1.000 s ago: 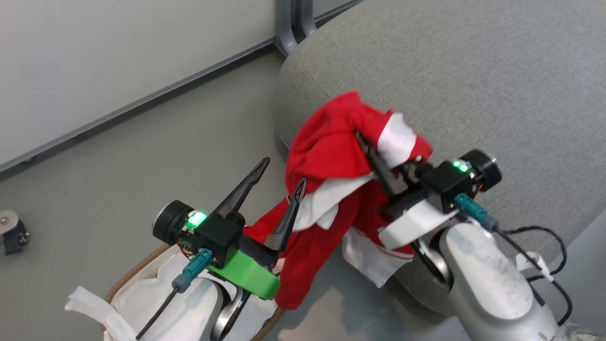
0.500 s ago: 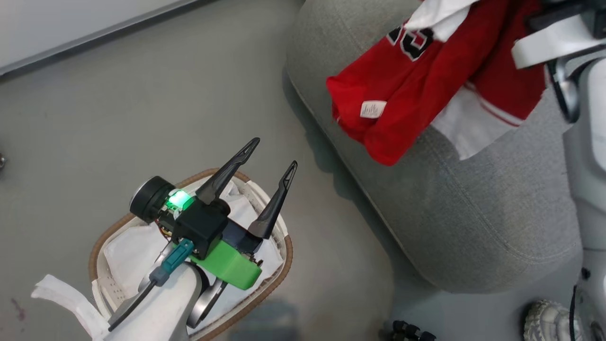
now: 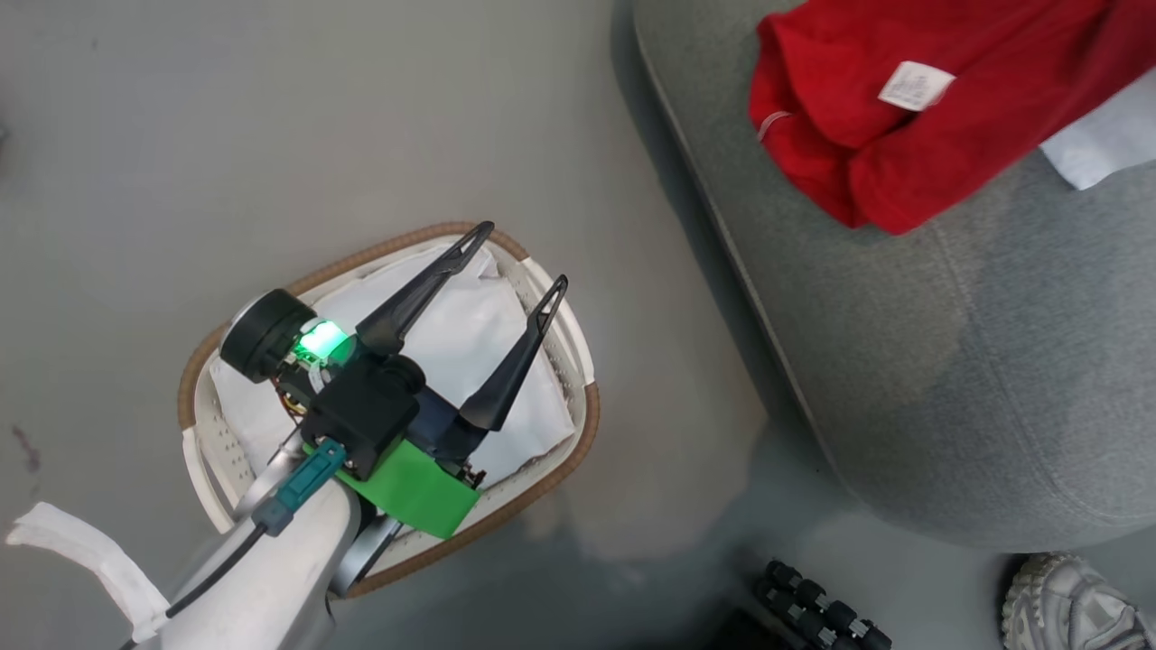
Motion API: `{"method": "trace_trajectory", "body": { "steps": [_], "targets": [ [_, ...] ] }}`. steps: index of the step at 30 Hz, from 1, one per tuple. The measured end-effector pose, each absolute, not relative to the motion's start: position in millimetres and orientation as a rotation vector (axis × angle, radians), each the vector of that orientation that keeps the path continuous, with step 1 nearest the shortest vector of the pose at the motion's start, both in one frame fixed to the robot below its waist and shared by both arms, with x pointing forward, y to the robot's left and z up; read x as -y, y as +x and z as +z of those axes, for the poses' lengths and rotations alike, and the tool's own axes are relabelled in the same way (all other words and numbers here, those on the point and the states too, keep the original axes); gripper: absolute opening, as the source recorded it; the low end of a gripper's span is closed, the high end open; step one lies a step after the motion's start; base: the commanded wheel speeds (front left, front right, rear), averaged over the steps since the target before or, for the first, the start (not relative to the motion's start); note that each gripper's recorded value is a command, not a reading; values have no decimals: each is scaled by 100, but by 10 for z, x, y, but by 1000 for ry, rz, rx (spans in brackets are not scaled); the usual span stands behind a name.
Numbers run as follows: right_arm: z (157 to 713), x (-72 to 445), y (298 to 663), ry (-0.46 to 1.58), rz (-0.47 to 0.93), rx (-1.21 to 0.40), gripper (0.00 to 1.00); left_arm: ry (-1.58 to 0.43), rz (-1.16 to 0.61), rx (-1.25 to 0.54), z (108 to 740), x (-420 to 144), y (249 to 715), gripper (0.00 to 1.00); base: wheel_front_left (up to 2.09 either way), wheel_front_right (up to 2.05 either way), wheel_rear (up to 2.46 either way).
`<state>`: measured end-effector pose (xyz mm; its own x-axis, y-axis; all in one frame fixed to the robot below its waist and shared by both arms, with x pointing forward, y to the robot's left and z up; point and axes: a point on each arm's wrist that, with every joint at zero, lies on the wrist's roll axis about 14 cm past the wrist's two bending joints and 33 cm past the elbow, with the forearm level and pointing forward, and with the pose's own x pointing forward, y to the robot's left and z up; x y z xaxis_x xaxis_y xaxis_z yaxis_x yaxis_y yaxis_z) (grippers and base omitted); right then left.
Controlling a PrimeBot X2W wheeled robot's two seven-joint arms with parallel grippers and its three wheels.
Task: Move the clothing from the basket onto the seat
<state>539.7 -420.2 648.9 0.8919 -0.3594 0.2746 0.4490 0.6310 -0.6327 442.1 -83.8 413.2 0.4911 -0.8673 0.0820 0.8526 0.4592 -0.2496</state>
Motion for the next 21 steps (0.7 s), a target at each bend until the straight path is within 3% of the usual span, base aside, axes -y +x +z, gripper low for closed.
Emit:
{"method": "trace_trajectory", "body": {
  "steps": [5, 13, 18, 19, 20, 21],
  "targets": [
    [6186, 4476, 5397, -728, -545, 51, 0, -271, -1039, -121, 3840, 715, 4451, 100, 0, 0, 0],
    [5138, 4768, 5187, -612, -620, -199, 0, -276, -999, -201, 3466, 556, 4480, 100, 0, 0, 0],
    [4692, 4767, 5123, -550, -617, -273, 0, -276, -977, -222, 3352, 493, 4517, 100, 0, 0, 0],
    [4632, 4728, 5129, -534, -611, -272, 24, -273, -973, -223, 3344, 483, 4528, 100, 0, 0, 0],
    [4593, 4687, 5134, -520, -604, -266, 77, -269, -969, -223, 3342, 473, 4540, 100, 0, 0, 0],
    [4570, 4658, 5134, -511, -599, -262, 100, -266, -965, -222, 3347, 467, 4550, 100, 0, 0, 0]
  ]
}}
